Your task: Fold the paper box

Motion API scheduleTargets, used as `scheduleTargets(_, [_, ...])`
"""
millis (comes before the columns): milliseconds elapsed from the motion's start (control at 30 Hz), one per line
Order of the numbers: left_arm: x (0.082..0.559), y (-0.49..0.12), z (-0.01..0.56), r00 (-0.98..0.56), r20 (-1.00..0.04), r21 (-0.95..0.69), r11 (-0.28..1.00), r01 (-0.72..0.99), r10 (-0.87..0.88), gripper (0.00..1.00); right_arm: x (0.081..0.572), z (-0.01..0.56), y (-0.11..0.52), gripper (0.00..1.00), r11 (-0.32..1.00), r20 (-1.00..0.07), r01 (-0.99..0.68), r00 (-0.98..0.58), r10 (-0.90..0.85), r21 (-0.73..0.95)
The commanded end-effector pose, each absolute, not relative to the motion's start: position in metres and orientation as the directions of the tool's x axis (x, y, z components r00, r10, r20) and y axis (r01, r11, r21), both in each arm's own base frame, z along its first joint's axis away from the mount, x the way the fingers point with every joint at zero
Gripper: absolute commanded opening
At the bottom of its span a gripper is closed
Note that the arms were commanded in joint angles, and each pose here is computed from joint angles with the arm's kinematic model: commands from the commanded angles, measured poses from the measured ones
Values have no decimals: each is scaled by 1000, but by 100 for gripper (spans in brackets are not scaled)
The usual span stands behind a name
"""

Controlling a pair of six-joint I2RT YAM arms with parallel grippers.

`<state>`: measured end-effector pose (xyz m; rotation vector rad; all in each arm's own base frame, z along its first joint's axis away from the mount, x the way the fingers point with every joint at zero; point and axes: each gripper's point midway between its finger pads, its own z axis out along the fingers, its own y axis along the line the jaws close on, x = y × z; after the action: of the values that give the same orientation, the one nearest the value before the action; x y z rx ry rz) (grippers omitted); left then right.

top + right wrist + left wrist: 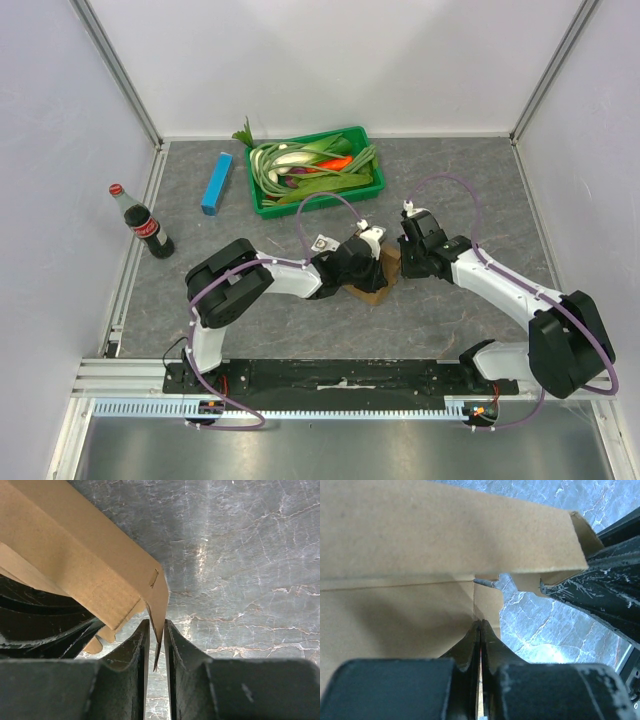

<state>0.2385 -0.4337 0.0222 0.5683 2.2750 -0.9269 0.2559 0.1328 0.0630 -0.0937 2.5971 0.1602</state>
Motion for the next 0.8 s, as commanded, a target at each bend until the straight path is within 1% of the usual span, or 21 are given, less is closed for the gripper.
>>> scheduleTargets(0, [238,-421,-2,-728,-655,-409,715,568,203,2,263,76,147,25,979,-544,-111,-839,-1,169])
scheduleTargets(67, [237,-415,-12,-741,-637,-395,736,550,212,2,260,74,149,24,976,-534,-118,-846,-3,182])
scheduleTargets(100, [239,-412,-15,-739,-638,-378,749,544,215,2,259,73,149,23,976,-529,-114,-849,2,187])
scheduleTargets(133, [237,-410,-19,-746,-627,-371,756,539,224,2,260,74,151,20,973,-528,-115,-849,7,198])
scheduleTargets(267, [240,-404,-32,-748,-618,-327,785,526,244,2,261,77,155,16,969,-519,-76,-853,59,236])
scheduleTargets(333, [239,-403,-35,-748,-615,-323,785,529,251,5,262,78,157,15,964,-509,-55,-856,89,262])
scheduleTargets(367, [239,-402,-36,-748,-613,-321,786,528,252,7,262,78,158,15,962,-507,-55,-857,92,268])
scheduleTargets(433, [236,-402,-38,-744,-613,-323,775,542,265,15,263,76,160,14,961,-498,-50,-862,96,272])
scheduleTargets(467, [236,-404,-37,-740,-618,-329,769,549,264,22,263,76,160,13,960,-494,-47,-864,99,275])
scheduleTargets(667, [234,-398,-40,-733,-623,-319,766,558,275,36,265,76,159,13,959,-493,-28,-862,120,283])
scheduleTargets(733, [233,-396,-45,-738,-615,-315,771,553,278,36,267,79,159,14,957,-495,-21,-859,131,289])
scheduleTargets(767, [233,-396,-46,-738,-614,-314,772,553,279,27,265,80,163,15,951,-485,-28,-865,132,309])
